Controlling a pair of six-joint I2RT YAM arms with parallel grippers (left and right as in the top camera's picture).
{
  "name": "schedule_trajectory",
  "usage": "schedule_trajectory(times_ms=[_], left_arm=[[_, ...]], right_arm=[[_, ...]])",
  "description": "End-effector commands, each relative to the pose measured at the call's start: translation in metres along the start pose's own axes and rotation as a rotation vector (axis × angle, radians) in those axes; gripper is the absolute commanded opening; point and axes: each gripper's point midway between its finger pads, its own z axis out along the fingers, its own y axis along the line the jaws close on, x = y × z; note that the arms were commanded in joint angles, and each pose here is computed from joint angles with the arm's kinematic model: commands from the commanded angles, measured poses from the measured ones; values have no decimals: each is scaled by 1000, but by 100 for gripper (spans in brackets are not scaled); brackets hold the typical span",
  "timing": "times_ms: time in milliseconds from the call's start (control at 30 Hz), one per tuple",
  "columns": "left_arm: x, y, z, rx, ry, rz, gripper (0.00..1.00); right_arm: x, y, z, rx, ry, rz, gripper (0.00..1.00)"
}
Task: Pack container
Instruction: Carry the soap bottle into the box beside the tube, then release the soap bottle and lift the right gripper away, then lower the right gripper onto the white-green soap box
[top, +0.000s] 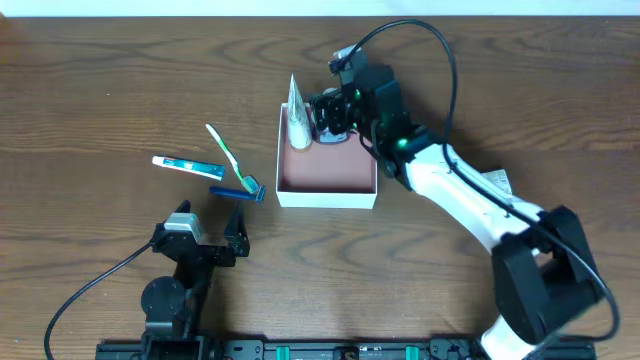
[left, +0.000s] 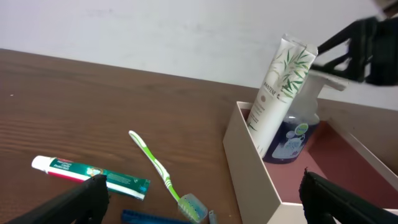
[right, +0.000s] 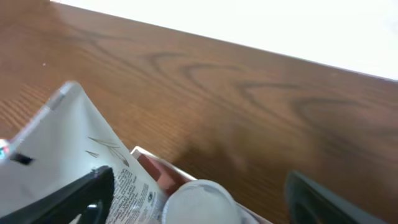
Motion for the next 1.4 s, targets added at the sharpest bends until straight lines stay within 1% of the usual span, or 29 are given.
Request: schedule_trajectory(times_ms=[0,100,233,300,500,633,800,933,1000,1100,1200,1267,1367], left_arm=[[16,4,1,-10,49,-9,98],[16,4,1,-10,49,-9,98],[16,4,1,-9,49,-8,98],[16,4,1,-9,49,-8,98],[16,4,1,-10,49,-9,98],[16,4,1,-10,49,-9,98],[16,4,1,-9,49,-8,98],[15,4,1,-9,47,-9,98],[16,4,1,-9,47,-9,98],[15,4,1,-9,47,-9,98],[15,4,1,-9,47,-9,98],[15,4,1,-9,47,-9,98],[15,4,1,-9,47,-8,98]], right_arm=[[-62,-15,-44,82,-145,18,90],[-82,-36,-81,152,-176,38,93],[-94,-74,-129,268,-191,96,96],[-96,-99,-158,342,-193,132,99],[-82,-177,-233,557,-188,314,99],[-57,-221,-269,674,-141,412,99],[-38,-237,-279,693,-87,467,99],[-34,-238,-280,698,-73,472,99],[-23,-236,-280,702,-31,491,99],[15,-230,-280,724,84,630,99],[64,-228,-275,781,197,814,99],[93,-228,-267,807,244,907,99],[127,-230,-254,844,264,1022,99]])
